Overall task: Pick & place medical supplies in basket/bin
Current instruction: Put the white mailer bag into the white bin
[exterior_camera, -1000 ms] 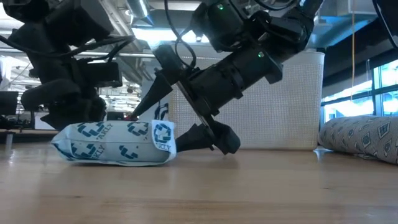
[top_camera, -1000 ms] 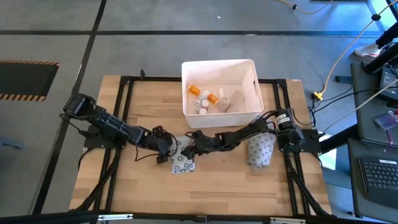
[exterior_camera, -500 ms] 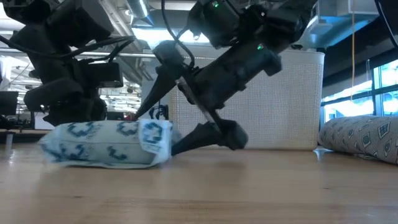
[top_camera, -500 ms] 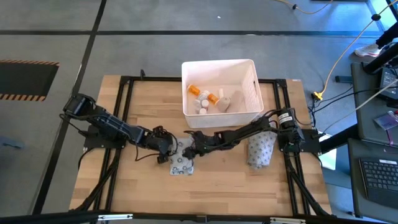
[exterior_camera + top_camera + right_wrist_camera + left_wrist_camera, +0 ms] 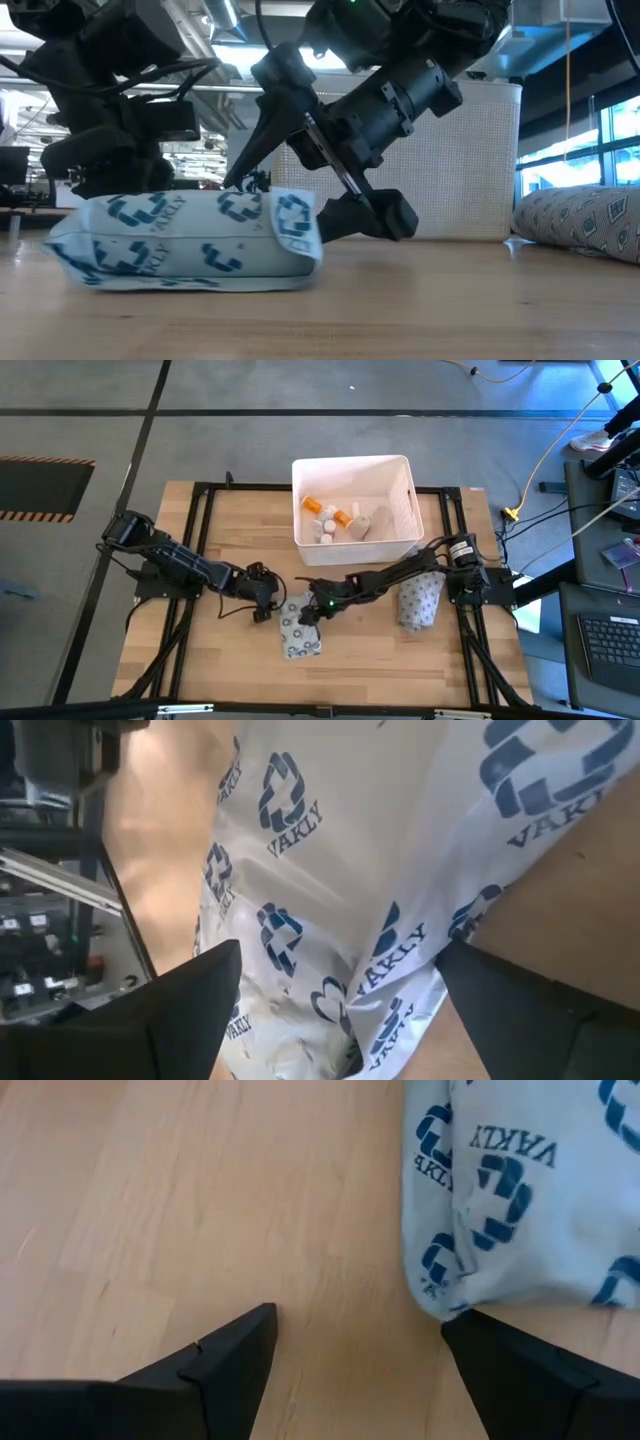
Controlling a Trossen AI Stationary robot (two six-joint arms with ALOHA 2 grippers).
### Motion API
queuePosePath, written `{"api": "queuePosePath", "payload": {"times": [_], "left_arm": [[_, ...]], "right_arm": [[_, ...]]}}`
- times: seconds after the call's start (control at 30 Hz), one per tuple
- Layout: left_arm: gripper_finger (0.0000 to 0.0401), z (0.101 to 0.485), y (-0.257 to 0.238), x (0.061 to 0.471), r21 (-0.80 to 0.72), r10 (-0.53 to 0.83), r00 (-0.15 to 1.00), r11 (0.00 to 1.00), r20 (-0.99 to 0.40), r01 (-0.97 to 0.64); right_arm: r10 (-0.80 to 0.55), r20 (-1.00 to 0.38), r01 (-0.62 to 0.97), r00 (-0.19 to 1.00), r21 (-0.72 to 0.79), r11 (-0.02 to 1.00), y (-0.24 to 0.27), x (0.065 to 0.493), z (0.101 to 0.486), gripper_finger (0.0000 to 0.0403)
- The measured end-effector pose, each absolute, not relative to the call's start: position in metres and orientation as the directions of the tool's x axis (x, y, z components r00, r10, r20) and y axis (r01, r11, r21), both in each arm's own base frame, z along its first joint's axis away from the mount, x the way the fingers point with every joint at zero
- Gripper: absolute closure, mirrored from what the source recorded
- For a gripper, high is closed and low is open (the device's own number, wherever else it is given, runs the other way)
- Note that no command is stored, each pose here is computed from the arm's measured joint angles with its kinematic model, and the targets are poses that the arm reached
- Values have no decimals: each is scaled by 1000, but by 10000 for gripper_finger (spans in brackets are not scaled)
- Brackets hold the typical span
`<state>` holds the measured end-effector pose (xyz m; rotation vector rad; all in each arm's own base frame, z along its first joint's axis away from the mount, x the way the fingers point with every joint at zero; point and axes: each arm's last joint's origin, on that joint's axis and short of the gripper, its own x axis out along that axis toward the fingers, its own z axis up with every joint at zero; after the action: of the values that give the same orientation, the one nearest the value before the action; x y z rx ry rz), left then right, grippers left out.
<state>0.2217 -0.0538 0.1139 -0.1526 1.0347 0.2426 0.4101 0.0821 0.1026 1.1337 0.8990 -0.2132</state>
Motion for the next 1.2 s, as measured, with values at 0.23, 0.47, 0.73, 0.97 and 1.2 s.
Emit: {"api": "queuePosePath", "payload": {"times": [0.23,0.47,0.73,0.97,1.2], "left_arm": [[113,113,-54,220,-13,128,476,959,-870,-282],[113,113,-54,220,-18,127,475,957,-871,-288],[113,113,-54,220,-25,124,477,955,-870,-294],[113,114,-54,221,-36,122,488,953,-864,-302],[113,116,-56,227,-88,95,552,951,-828,-296]], "right_arm": [[180,-718,543,672,643,539,74,406,119,54],[84,-768,601,635,559,571,69,397,130,53],[45,-753,582,656,544,605,68,395,142,54],[51,-801,661,596,526,535,70,390,132,54],[66,-763,624,643,572,533,71,394,124,54]]}}
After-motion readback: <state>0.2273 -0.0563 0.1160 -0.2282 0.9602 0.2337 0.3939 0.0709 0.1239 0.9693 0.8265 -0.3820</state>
